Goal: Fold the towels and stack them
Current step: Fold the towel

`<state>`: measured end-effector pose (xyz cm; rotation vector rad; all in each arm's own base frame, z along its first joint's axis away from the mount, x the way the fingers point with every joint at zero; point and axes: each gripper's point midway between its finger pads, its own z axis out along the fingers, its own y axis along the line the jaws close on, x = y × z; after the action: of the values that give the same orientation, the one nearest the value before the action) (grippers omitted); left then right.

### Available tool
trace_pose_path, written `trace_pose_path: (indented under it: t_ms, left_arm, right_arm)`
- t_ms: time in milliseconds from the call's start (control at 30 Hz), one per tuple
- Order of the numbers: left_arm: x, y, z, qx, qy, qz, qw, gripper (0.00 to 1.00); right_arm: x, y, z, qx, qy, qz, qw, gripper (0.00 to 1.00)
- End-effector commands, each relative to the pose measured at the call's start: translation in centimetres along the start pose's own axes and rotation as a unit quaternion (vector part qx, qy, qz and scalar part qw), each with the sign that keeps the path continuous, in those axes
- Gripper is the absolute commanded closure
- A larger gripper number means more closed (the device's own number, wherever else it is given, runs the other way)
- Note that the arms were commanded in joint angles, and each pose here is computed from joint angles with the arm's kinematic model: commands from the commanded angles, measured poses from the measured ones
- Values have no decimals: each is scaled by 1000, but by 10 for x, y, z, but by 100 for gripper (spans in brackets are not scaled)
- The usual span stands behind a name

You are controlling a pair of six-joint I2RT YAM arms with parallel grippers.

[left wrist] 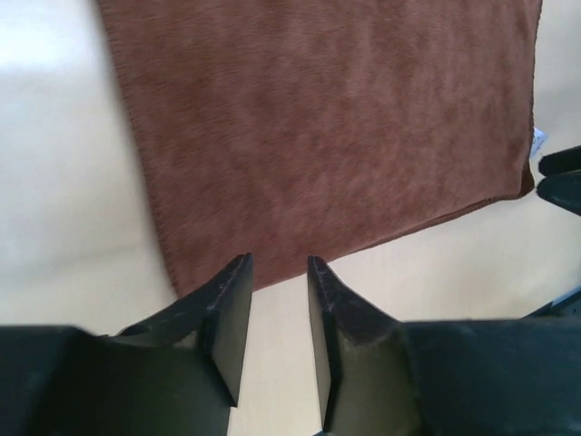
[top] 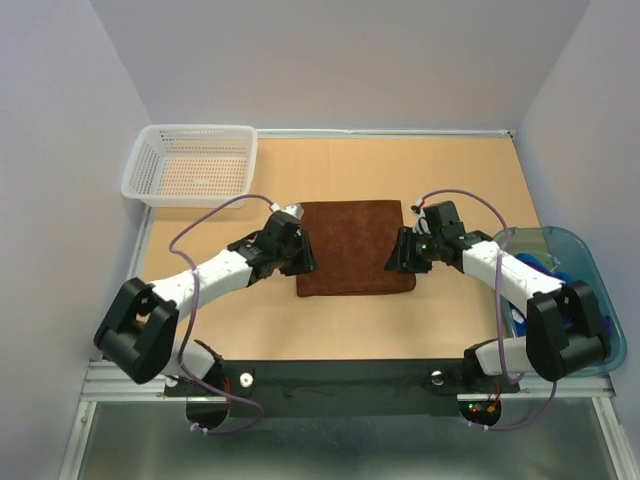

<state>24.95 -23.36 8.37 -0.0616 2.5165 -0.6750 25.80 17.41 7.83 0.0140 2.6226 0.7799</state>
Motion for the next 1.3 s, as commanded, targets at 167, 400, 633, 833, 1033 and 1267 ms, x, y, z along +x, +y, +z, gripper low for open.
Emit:
trace_pose_path:
  t_ms: [167, 400, 633, 833, 1033, 1267]
  left_arm:
    - [44, 24, 41, -53, 89, 29, 994, 71]
    - [77, 49, 38, -80, 132, 21, 988, 72]
    - [100, 67, 11, -93, 143, -2, 985, 72]
    - [100, 73, -5, -102, 123, -16, 987, 66]
    - [85, 60, -15, -82, 101, -2, 991, 44]
    - [23, 10, -42, -32, 26, 25, 999, 30]
  right_arm:
    - [25, -36, 24, 54, 5, 57, 997, 52]
    - [65, -57, 24, 87, 32, 112, 989, 53]
    - [96, -57, 8, 86, 37, 183, 979, 52]
    - [96, -59, -7, 99, 12, 189, 977, 51]
    - [84, -45, -13, 72, 8, 152, 986, 51]
    - [6, 1, -37, 22, -60, 64, 996, 51]
